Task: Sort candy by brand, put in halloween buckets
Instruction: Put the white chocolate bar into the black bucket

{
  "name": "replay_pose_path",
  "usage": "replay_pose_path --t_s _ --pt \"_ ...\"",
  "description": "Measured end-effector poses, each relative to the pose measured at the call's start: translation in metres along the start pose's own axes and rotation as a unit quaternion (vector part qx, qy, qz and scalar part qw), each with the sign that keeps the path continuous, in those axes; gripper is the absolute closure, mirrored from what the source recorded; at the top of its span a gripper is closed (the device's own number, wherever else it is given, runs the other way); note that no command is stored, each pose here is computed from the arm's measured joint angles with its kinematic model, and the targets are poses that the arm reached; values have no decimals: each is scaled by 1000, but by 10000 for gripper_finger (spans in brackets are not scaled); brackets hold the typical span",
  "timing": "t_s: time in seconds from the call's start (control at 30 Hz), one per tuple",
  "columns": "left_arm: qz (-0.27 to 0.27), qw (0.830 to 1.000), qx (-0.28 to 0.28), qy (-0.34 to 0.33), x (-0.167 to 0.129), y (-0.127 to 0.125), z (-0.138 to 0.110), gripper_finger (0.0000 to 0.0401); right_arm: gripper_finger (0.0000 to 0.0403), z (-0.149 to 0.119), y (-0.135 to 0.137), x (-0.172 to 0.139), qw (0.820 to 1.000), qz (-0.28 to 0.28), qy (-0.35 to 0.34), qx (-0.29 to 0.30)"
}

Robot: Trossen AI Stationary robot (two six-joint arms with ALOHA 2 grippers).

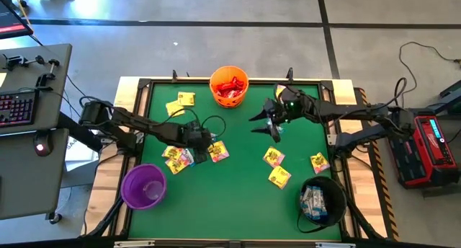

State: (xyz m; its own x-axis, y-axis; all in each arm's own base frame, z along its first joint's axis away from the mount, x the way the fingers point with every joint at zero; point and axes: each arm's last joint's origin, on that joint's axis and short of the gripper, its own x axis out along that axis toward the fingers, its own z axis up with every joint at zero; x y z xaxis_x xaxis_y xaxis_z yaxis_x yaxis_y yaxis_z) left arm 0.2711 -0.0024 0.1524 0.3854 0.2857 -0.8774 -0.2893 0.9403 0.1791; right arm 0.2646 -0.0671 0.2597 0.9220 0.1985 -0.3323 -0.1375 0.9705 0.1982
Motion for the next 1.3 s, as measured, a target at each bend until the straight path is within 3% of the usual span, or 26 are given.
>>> replay_pose_path --t_s 0.17,0.27,0.4,0.5,0.6,0.77,1.0,1.17,1.3 --pt "73 997 -11 11 1 7 -4 233 183 1 -4 -2 1000 -22 -4 11" --pt "87 996 -13 13 2 13 -3 233 183 1 -4 -1 999 -47 -6 12" --pt "84 996 32 23 6 17 -3 233 183 1 -3 0 997 -74 -8 -8" --pt "47 996 61 40 15 21 -2 233 183 1 -4 1 996 -87 -7 -20" --pt "1 996 68 60 26 25 -3 233 183 2 -4 0 996 -88 -14 -4" --pt "-10 994 83 72 31 32 -1 240 183 4 -2 1 996 -79 -25 42" --pt "-8 994 88 57 30 40 9 316 183 4 -3 1 985 -118 -36 123" --pt "-8 996 80 46 31 41 11 390 183 4 -3 2 982 -148 -39 108" --pt "-49 997 57 34 28 40 14 398 183 4 -2 2 982 -154 -39 101"
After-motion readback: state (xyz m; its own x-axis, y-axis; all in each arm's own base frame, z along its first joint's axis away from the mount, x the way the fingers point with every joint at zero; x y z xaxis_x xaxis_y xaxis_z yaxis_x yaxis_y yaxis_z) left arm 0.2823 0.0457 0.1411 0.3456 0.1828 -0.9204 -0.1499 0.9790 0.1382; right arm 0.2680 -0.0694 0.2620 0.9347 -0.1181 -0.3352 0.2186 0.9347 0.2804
